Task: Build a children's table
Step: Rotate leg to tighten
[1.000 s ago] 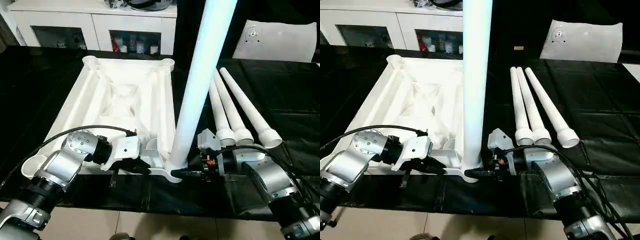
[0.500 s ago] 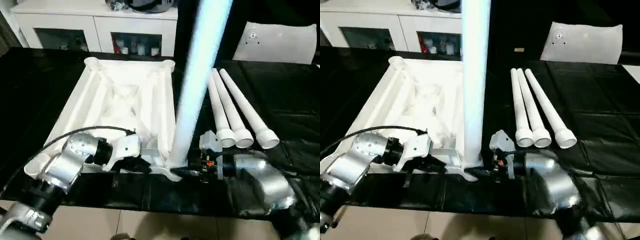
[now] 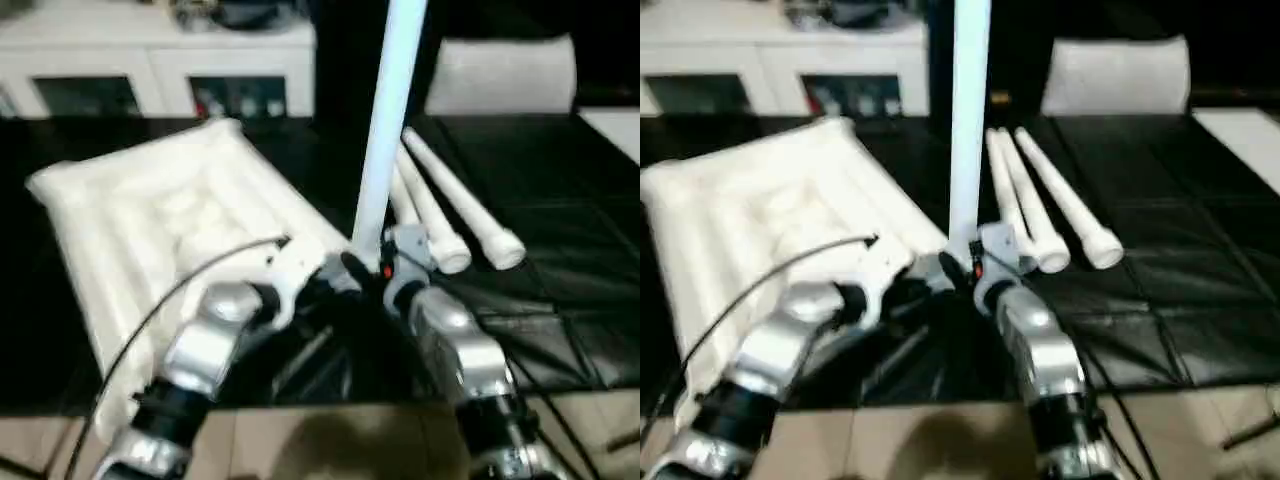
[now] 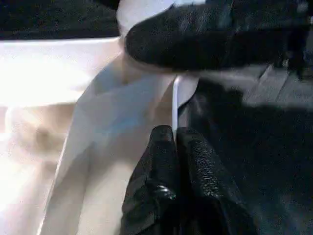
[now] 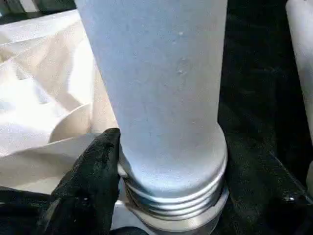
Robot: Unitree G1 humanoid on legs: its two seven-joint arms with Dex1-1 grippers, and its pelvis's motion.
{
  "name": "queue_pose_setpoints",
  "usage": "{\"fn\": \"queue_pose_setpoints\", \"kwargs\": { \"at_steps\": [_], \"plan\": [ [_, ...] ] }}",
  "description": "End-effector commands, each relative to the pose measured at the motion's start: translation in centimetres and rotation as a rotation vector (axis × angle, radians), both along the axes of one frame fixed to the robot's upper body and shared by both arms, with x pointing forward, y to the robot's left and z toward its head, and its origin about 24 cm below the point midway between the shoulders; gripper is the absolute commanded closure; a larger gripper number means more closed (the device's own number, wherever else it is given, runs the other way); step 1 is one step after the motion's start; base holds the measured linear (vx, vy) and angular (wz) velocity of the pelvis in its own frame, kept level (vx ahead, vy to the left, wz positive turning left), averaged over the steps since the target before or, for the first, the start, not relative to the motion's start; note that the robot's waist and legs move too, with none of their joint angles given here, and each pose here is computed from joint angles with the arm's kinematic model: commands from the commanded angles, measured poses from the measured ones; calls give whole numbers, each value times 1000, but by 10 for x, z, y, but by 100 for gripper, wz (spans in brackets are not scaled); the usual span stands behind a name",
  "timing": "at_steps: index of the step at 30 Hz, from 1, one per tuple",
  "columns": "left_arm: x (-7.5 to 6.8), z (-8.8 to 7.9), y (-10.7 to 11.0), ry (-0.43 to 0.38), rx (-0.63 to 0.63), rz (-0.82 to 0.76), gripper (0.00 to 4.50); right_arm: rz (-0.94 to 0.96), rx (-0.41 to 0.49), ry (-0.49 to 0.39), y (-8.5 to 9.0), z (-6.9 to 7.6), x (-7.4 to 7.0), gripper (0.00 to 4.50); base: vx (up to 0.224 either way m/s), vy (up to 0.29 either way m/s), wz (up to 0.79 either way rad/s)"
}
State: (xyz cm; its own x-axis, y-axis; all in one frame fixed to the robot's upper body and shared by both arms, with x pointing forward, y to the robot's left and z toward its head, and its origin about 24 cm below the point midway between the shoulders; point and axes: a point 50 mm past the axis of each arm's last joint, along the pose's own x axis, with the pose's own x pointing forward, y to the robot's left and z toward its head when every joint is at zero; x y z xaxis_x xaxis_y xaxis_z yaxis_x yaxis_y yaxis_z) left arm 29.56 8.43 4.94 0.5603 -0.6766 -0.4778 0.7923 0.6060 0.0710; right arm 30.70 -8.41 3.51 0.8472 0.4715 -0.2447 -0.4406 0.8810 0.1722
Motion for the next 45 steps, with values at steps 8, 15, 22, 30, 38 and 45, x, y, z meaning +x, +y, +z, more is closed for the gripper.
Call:
{"fn": "queue_pose_setpoints", "kwargs": {
  "at_steps": [8,15,22,30,38,45],
  "plan": [
    [0,-2,19,-22,112,-51,450,214,51,26,10,-14,-24,28,0,0,0],
    [-4,-4,40,-10,159,-127,450,242,36,-57,-15,-2,-27,4,0,0,0],
    [-8,2,61,-11,154,-173,450,379,0,-99,-45,7,-44,4,0,0,0],
    [-12,3,61,53,74,-159,366,415,-19,-89,-51,6,-50,0,0,0,0],
    [-8,-1,64,71,110,-99,339,437,-15,-98,-46,8,-50,0,0,0,0],
    [-8,4,59,48,54,-126,385,444,-24,-100,-45,7,-50,0,0,0,0]
  ]
}}
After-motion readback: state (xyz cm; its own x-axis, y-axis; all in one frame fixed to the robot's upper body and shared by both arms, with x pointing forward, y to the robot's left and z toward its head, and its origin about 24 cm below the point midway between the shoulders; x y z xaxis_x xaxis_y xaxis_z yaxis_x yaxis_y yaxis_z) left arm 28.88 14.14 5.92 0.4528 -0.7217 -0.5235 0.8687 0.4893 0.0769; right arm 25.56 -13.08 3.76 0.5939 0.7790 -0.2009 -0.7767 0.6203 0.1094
